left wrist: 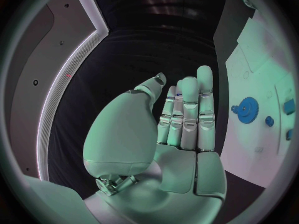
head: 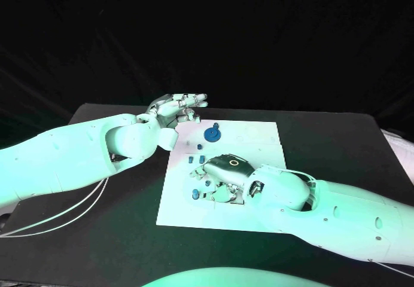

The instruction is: Assemble the parts on the task board

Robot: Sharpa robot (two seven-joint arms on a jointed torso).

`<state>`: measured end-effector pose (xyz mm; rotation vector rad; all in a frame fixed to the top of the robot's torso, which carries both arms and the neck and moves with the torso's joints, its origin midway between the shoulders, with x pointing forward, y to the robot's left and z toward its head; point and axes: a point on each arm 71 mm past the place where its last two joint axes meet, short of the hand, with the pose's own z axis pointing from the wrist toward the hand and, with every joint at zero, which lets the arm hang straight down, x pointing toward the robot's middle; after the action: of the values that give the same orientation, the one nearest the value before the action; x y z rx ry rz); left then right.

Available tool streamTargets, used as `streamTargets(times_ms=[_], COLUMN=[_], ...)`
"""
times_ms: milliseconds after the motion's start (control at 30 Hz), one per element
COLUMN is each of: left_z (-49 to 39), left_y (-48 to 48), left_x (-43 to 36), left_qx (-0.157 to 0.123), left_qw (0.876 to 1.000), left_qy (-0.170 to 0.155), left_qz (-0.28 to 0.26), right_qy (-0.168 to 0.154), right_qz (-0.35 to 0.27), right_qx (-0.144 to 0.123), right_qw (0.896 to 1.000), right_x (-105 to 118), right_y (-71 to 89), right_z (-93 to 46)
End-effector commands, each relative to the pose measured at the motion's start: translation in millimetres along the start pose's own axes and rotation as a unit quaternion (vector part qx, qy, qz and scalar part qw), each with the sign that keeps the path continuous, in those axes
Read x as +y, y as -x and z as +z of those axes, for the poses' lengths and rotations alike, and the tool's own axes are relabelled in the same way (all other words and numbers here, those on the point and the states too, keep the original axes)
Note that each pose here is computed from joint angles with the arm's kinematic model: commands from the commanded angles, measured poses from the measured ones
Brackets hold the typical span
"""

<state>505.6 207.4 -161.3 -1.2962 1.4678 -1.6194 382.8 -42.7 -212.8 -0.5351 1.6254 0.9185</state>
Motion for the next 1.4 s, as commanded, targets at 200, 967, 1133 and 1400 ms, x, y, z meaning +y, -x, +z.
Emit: streamTargets(times_ms=[200,967,1133,1400], left_z=[-0.2,-3.7,-4.7,-5.1], left_y=[-1.4,-4.8,-3.4,-2.5], left_x=[0.5,7.2,8.8,10.1], left_qx=[0.011,0.014,0.012,0.012], left_qw=[1.0,1.0,1.0,1.0], left_qy=[0.001,0.008,0.009,0.011], left_qz=[-0.005,-0.008,-0.009,-0.009], right_qy=[-0.042,-0.285,-0.294,-0.301], right_qz=[0.08,0.096,0.093,0.08], right_qx=[-0.086,0.018,0.03,0.049], right_qw=[0.992,0.954,0.951,0.949], right_x=[-25.6,-105.2,-103.2,-102.9], right_y=[38.3,35.2,24.6,14.7], right_z=[-39.6,-140.6,-138.1,-129.7])
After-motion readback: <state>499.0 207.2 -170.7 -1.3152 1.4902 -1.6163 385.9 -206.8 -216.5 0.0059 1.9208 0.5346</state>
